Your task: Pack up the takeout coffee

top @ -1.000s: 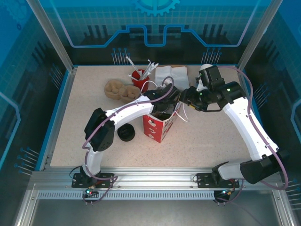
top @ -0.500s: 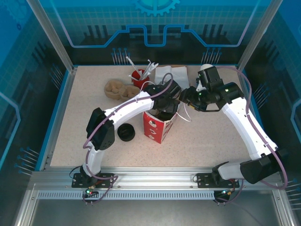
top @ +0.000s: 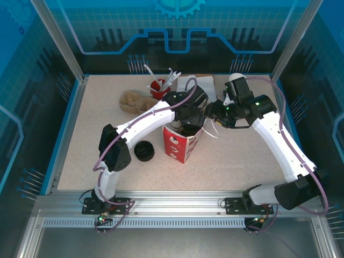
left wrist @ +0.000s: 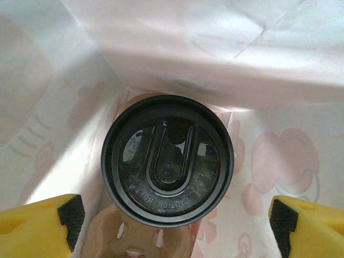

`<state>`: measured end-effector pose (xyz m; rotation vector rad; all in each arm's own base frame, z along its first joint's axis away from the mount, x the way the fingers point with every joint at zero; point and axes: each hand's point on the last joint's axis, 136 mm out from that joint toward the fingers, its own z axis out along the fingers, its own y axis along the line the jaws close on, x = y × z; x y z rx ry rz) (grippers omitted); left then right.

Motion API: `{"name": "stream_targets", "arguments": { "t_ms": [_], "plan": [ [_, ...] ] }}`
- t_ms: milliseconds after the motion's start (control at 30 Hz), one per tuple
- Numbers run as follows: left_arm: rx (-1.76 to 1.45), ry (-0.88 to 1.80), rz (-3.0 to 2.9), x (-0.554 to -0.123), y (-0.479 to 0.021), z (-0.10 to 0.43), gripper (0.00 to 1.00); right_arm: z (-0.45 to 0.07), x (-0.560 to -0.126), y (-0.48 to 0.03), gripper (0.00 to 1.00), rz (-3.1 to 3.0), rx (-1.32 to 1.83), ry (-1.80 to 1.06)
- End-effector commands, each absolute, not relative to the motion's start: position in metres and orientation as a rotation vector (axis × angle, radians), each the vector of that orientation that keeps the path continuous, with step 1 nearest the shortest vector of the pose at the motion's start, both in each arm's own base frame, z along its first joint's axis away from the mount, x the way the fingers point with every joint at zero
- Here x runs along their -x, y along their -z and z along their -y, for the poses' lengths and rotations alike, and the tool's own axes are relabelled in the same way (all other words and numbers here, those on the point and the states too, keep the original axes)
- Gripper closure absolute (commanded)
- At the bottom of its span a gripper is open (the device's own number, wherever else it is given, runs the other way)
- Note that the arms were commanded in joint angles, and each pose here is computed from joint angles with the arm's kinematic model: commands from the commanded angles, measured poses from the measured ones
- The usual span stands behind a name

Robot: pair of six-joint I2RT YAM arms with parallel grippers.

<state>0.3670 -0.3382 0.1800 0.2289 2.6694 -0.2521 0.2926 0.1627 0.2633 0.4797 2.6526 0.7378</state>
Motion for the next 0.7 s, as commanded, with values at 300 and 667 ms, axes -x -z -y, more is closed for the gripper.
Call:
{"name": "stream_targets", "arguments": {
  "t_ms": [300,667],
  "plan": [
    [-0.160,0.295,-2.602,-0.359,-0.237,0.326,0.11,-0.164,-0.298,-0.263,0.49,-2.637,-0.436,-0.703],
    [-0.082,0.284,-2.479,-0.355,-0.296,0.304,0.12,-0.160,-0.303,-0.269,0.48,-2.618,-0.429,-0.703]
  ]
}}
